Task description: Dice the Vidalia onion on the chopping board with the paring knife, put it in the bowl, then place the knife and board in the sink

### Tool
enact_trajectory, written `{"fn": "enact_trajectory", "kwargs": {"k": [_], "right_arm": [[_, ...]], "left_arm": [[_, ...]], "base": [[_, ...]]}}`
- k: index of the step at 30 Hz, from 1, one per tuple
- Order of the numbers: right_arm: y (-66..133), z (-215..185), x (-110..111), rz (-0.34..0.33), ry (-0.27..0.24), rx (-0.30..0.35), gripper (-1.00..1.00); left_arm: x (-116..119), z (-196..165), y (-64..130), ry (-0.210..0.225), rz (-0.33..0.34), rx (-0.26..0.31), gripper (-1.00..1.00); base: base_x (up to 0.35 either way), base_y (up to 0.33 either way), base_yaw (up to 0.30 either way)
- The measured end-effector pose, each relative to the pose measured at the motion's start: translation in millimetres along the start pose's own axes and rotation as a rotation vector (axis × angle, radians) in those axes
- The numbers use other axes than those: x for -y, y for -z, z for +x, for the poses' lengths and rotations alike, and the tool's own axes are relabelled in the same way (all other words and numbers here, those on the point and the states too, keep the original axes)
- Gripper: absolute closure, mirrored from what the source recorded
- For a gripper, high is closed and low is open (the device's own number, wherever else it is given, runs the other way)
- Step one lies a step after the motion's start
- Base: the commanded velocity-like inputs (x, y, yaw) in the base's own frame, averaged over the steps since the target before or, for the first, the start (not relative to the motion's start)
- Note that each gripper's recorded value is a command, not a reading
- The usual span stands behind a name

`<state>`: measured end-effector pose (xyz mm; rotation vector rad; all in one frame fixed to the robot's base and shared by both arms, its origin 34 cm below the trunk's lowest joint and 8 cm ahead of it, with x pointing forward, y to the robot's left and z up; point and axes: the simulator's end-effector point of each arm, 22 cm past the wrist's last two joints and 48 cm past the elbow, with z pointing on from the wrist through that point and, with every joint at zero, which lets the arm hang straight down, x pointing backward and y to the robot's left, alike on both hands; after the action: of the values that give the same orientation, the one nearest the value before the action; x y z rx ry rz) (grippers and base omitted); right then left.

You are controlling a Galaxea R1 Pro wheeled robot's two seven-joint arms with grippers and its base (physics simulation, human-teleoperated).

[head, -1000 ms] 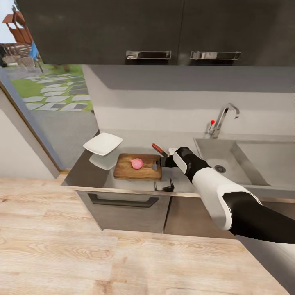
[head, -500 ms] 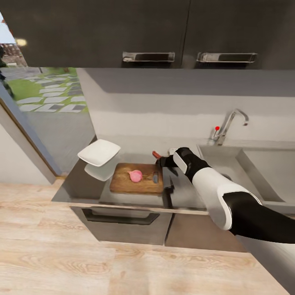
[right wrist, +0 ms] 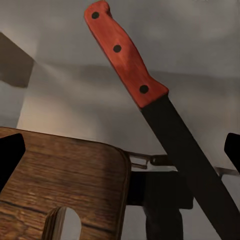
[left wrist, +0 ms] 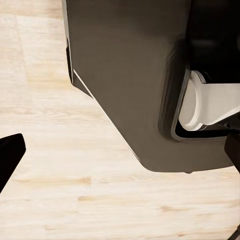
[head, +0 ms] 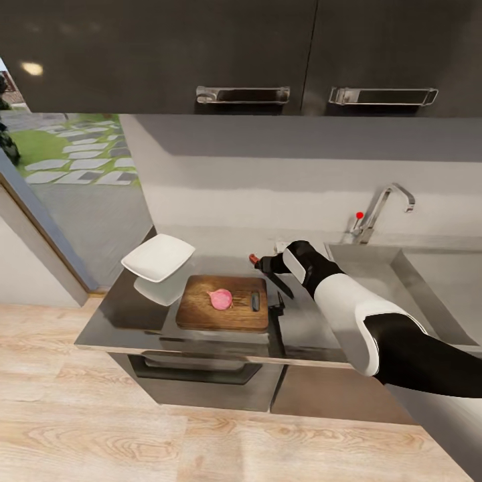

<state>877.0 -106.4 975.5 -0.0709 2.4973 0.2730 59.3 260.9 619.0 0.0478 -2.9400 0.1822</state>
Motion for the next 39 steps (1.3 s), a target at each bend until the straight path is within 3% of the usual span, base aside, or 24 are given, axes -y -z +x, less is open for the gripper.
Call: {"fn": "enact_trajectory", "kwargs": {"k": [12, 21, 24, 25, 30, 34, 39], "right_arm": [[0.8, -2.1, 1.4, 0.007, 0.004, 0.005, -1.00], [21.7, -32.2, -2.0, 0.010, 0.022, 0.031, -1.00], [34.9, -46.7, 6.8, 0.061, 0.058, 0.039, -1.00], [50.7, -61.5, 23.5, 0.149, 0.119, 0.048, -1.00], [90.4, -102.1, 47.9, 0.295, 0.210, 0.118, -1.00], [108.1, -120.1, 49.8, 0.323, 0.231, 0.161, -1.00], [112.8, -125.7, 56.4, 0.337, 0.284, 0.169, -1.00]], "left_arm": [[0.1, -0.3, 0.0, 0.000, 0.000, 0.001, -1.00], [0.5, -1.5, -0.1, -0.004, 0.001, 0.005, -1.00], [1.6, -3.2, -0.2, -0.008, 0.004, 0.012, -1.00], [4.7, -8.5, -0.4, -0.014, 0.008, 0.037, -1.00], [7.7, -14.8, -0.4, -0.019, 0.012, 0.068, -1.00], [6.5, -15.7, -0.2, -0.019, 0.010, 0.072, -1.00], [5.6, -16.0, -0.1, -0.020, 0.009, 0.073, -1.00]], "base": [[0.001, 0.000, 0.000], [0.000, 0.000, 0.000], [0.000, 0.000, 0.000], [0.000, 0.000, 0.000], [0.000, 0.000, 0.000], [0.000, 0.000, 0.000], [0.000, 0.000, 0.000]]}}
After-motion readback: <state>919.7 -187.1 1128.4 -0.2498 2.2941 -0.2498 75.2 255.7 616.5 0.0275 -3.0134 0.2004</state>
